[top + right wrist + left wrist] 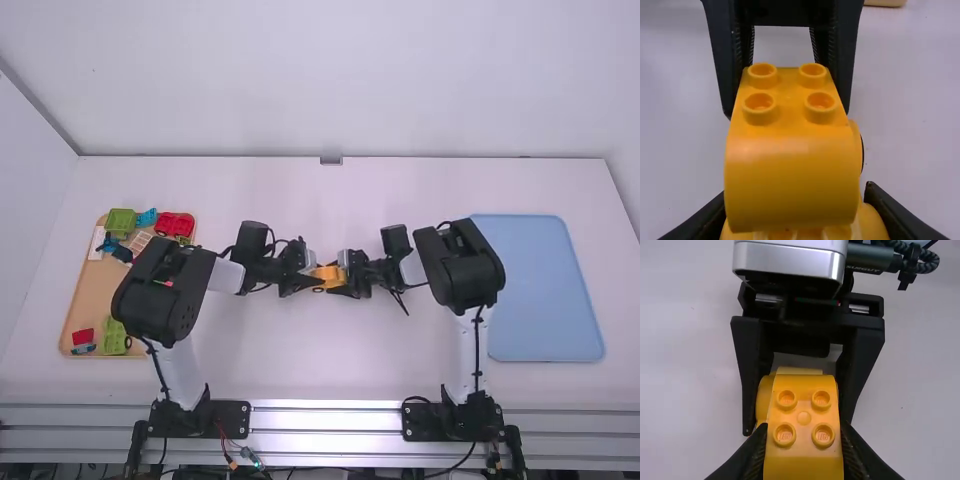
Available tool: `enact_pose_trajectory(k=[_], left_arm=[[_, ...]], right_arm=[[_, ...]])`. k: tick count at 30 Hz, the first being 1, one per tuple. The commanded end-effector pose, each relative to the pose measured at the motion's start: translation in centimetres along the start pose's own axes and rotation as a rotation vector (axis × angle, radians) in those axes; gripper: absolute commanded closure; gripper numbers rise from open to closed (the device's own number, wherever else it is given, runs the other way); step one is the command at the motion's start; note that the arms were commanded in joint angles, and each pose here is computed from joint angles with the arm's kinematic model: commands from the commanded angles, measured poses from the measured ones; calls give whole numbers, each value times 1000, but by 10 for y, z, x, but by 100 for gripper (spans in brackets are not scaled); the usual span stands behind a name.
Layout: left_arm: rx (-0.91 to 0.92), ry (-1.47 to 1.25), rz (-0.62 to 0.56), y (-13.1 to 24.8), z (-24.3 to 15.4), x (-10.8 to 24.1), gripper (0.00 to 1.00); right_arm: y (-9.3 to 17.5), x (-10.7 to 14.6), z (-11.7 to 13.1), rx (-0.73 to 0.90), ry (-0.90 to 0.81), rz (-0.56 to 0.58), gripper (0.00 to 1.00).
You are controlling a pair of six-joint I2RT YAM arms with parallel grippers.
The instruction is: Assemble lego blocks to make yellow taxi
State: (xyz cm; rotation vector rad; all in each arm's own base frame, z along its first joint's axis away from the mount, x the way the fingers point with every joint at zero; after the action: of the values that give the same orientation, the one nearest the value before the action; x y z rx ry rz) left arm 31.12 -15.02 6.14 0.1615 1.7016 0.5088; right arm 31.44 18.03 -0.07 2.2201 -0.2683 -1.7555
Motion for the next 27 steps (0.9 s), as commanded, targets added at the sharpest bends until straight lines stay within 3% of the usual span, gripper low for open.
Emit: enact_pose_trajectory(k=[1, 27], left_arm=[[-1, -13, 5, -2, 3, 1, 98], [1, -39, -13, -8, 3, -1, 98]], right_arm=[[-1, 7, 3, -1, -36, 28, 63], [1, -3, -1, 2, -38, 6, 60]])
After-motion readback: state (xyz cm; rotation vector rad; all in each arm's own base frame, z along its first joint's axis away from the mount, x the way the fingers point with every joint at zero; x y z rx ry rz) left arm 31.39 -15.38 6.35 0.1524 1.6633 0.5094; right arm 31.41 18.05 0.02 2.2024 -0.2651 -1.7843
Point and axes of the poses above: each hand's point on the last joint's axis, 136 mm out from that joint toward the fingers, its own y axis back along the fingers, its own z axis along the line the jaws close on, x = y × z, the point moved 8 cm from there along y, back along the fingers, and after that the axes turned 9 degrees about y, right-handed, at the moved point
